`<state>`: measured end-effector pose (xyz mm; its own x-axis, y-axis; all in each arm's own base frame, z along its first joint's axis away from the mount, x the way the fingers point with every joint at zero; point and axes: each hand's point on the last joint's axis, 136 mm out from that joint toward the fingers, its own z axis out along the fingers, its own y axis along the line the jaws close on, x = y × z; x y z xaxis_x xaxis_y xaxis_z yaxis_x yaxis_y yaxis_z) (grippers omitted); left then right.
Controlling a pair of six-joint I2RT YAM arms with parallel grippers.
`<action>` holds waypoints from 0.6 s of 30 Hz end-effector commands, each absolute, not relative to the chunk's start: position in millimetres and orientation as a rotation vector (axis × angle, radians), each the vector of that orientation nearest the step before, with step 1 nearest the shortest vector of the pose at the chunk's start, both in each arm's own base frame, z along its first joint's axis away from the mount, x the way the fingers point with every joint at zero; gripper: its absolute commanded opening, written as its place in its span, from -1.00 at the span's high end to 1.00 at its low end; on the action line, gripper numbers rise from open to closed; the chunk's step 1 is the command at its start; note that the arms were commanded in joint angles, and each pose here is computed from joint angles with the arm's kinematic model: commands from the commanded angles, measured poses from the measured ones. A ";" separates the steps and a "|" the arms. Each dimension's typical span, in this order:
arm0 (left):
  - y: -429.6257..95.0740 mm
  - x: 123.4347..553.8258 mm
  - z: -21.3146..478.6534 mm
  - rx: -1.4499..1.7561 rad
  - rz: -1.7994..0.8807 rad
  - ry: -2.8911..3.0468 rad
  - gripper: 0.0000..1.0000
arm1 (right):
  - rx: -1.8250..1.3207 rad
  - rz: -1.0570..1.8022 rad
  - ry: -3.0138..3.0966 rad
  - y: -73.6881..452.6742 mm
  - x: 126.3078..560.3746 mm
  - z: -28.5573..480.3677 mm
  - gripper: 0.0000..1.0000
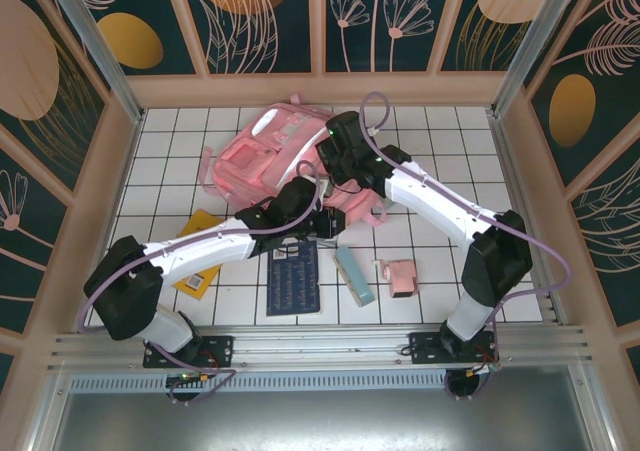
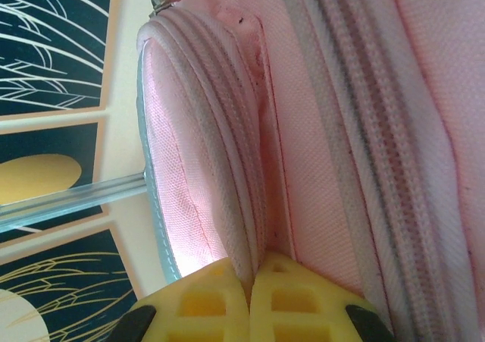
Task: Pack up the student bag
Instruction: Unzip the student bag at the top-center of the table.
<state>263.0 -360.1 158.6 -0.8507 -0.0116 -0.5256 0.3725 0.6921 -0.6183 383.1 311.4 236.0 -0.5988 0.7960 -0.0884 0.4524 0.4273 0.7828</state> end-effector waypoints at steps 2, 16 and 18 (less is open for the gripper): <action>-381.0 268.8 204.0 0.321 -1.156 2.240 0.25 | 1.038 1.169 2.211 334.2 366.2 252.3 1.00; -339.3 240.6 236.6 0.590 -0.941 2.216 -0.68 | 1.015 1.135 2.240 302.9 374.1 238.5 1.00; -332.3 239.2 237.3 0.633 -0.879 2.232 -0.73 | 1.005 1.122 2.244 300.6 375.4 236.5 1.00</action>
